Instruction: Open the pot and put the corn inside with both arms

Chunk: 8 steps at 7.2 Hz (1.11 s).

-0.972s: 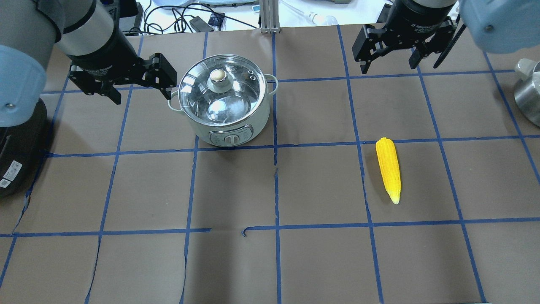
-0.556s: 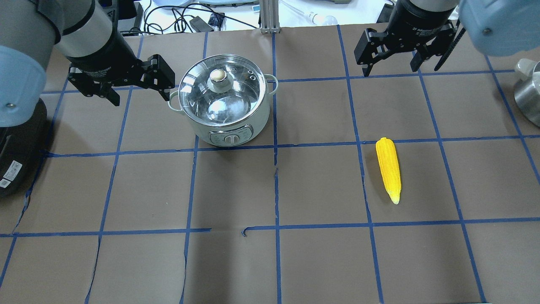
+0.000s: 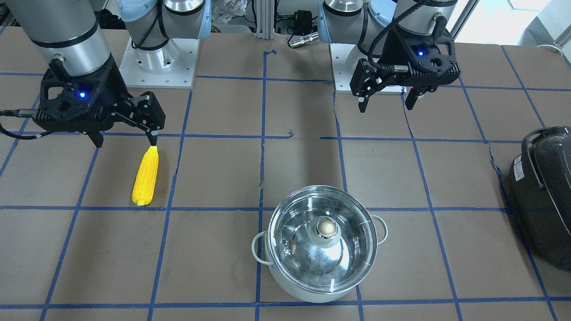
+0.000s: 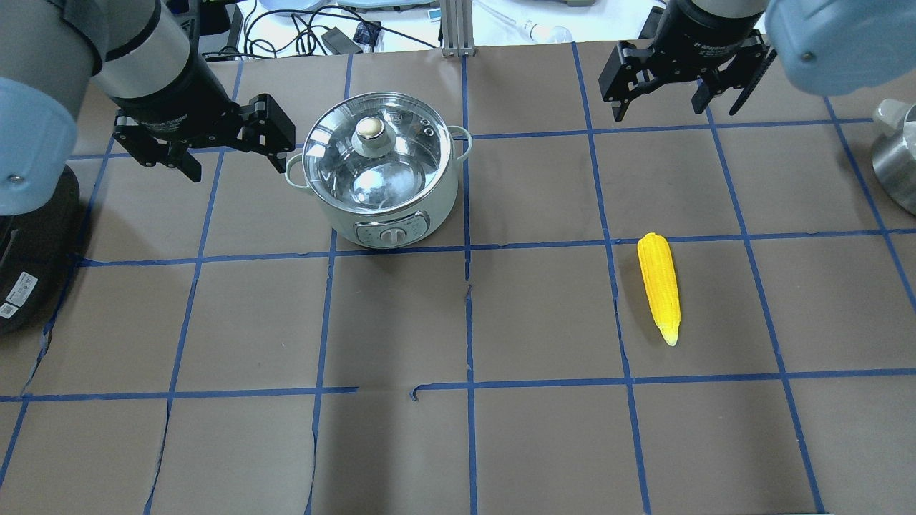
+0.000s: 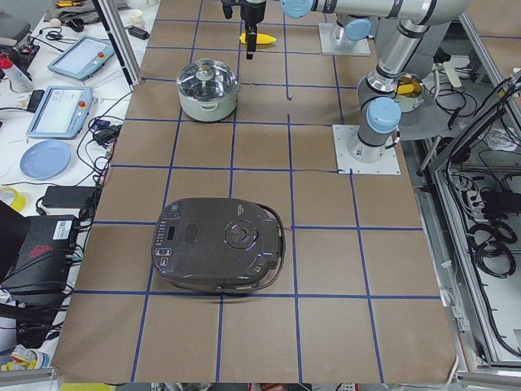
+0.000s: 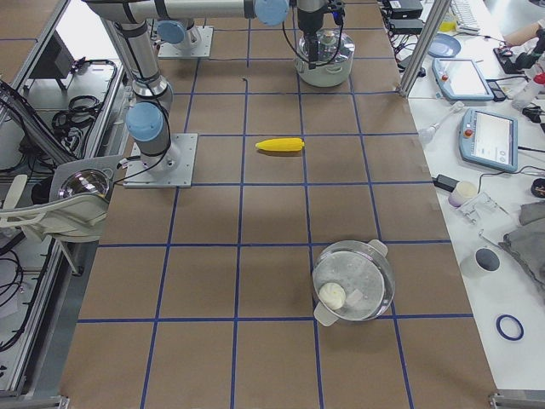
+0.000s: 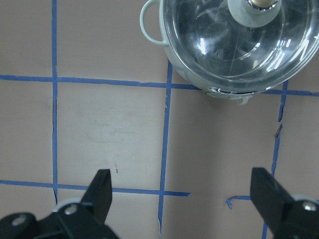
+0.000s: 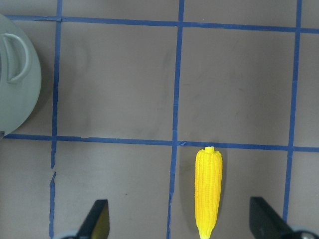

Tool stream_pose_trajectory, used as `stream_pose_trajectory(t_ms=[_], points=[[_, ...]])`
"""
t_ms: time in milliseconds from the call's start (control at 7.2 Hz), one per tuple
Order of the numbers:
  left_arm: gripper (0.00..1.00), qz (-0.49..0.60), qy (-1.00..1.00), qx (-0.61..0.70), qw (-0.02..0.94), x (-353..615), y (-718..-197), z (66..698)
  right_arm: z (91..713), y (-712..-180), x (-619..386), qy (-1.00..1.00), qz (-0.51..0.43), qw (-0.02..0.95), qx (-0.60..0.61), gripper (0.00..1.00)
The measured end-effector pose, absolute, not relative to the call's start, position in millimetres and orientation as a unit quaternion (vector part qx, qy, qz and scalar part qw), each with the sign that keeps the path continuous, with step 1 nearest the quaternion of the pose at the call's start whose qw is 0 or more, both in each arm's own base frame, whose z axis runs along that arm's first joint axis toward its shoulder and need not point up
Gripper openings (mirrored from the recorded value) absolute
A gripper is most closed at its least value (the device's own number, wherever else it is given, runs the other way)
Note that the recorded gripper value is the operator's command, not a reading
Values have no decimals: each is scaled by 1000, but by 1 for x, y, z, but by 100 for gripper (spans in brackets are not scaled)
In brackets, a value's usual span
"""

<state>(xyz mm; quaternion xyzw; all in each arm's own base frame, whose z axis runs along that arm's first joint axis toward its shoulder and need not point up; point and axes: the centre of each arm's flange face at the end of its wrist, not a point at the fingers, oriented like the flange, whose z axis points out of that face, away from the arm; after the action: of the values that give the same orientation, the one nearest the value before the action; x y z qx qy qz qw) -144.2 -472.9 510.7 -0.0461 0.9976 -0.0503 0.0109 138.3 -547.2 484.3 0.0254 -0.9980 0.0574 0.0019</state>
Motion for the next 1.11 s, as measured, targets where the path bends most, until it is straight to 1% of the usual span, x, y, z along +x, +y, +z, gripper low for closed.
stream_pose_trajectory(t_ms=[139,417,694,833,1111], points=[[100,-43,998,-53,9,-142,-486,511,459,-562,128,-998,54,3,18,100],[100,-35,997,-67,1,-146,-543,506,383,-567,94,-999,51,5,-7,100],[100,-16,998,-67,-2,-163,-601,465,299,-540,61,-998,62,8,-25,100],[100,-14,997,-72,-2,-179,-621,441,270,-526,56,-998,65,10,-25,100],[100,-26,996,-80,-6,-220,-645,398,238,-515,55,-998,51,9,-27,100]])
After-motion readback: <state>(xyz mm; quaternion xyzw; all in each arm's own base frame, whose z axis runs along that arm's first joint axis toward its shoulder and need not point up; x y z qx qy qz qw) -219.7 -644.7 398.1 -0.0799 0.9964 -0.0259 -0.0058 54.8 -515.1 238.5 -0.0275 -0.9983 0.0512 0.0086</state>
